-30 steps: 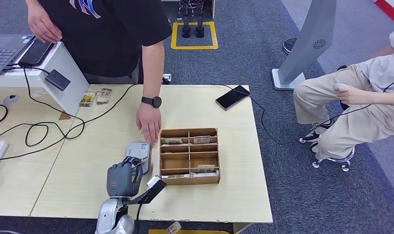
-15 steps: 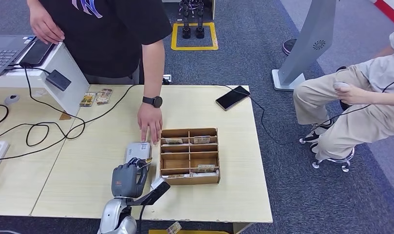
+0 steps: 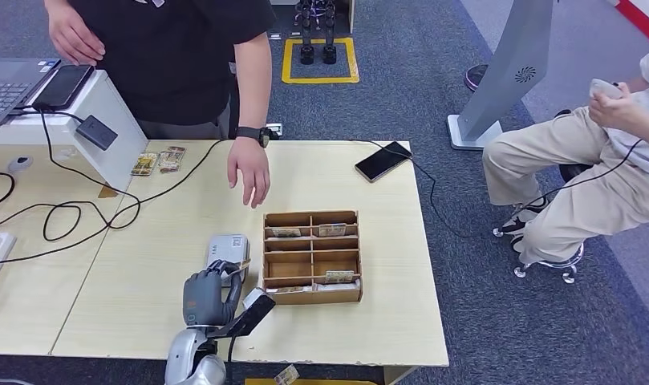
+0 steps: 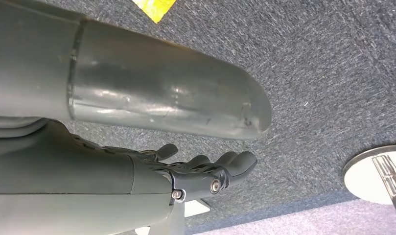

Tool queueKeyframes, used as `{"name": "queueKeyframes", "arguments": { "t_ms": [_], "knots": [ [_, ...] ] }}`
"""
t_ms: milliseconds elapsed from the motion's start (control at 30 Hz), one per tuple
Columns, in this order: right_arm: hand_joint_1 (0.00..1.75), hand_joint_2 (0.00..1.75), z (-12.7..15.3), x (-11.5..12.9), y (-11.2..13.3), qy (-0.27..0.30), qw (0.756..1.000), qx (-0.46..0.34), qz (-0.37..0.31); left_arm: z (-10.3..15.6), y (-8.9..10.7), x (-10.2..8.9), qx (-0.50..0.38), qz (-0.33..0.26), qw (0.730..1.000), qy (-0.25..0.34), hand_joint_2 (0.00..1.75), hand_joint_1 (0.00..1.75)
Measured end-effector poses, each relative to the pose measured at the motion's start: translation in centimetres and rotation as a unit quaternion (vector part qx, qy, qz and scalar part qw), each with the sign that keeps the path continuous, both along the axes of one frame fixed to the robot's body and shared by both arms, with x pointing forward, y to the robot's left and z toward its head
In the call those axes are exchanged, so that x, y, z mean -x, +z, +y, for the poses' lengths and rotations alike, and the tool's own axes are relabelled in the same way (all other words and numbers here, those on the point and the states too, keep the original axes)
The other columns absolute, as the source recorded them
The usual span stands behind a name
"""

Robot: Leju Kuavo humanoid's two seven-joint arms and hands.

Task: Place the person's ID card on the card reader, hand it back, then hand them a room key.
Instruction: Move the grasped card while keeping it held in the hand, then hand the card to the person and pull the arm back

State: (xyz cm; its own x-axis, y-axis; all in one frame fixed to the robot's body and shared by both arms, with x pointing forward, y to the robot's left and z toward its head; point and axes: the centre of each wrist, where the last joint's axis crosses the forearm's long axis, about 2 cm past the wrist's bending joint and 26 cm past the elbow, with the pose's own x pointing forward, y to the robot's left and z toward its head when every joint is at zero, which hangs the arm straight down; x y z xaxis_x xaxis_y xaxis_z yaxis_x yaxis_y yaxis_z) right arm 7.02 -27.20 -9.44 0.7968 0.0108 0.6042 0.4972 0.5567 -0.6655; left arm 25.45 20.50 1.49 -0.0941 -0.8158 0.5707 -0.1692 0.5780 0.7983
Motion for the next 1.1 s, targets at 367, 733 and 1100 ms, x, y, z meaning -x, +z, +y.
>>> {"name": "queueKeyframes", "arguments": {
  "t_ms": [367,733,1100],
  "knots": [
    [0.0,0.0,-0.5,0.5,0.0,-0.024,1.0,0.006,0.003,-0.3,5.3,-1.5,0.256,-0.124,0.957,0.049,1.75,1.75],
    [0.0,0.0,-0.6,0.7,0.0,-0.018,1.0,0.011,0.004,0.3,9.6,-2.6,0.284,-0.194,0.938,0.039,1.75,1.75],
    [0.0,0.0,-0.4,0.3,0.1,-0.003,1.0,0.01,0.006,1.0,13.5,-6.6,0.392,-0.194,0.898,0.048,1.75,1.75]
  ]
}}
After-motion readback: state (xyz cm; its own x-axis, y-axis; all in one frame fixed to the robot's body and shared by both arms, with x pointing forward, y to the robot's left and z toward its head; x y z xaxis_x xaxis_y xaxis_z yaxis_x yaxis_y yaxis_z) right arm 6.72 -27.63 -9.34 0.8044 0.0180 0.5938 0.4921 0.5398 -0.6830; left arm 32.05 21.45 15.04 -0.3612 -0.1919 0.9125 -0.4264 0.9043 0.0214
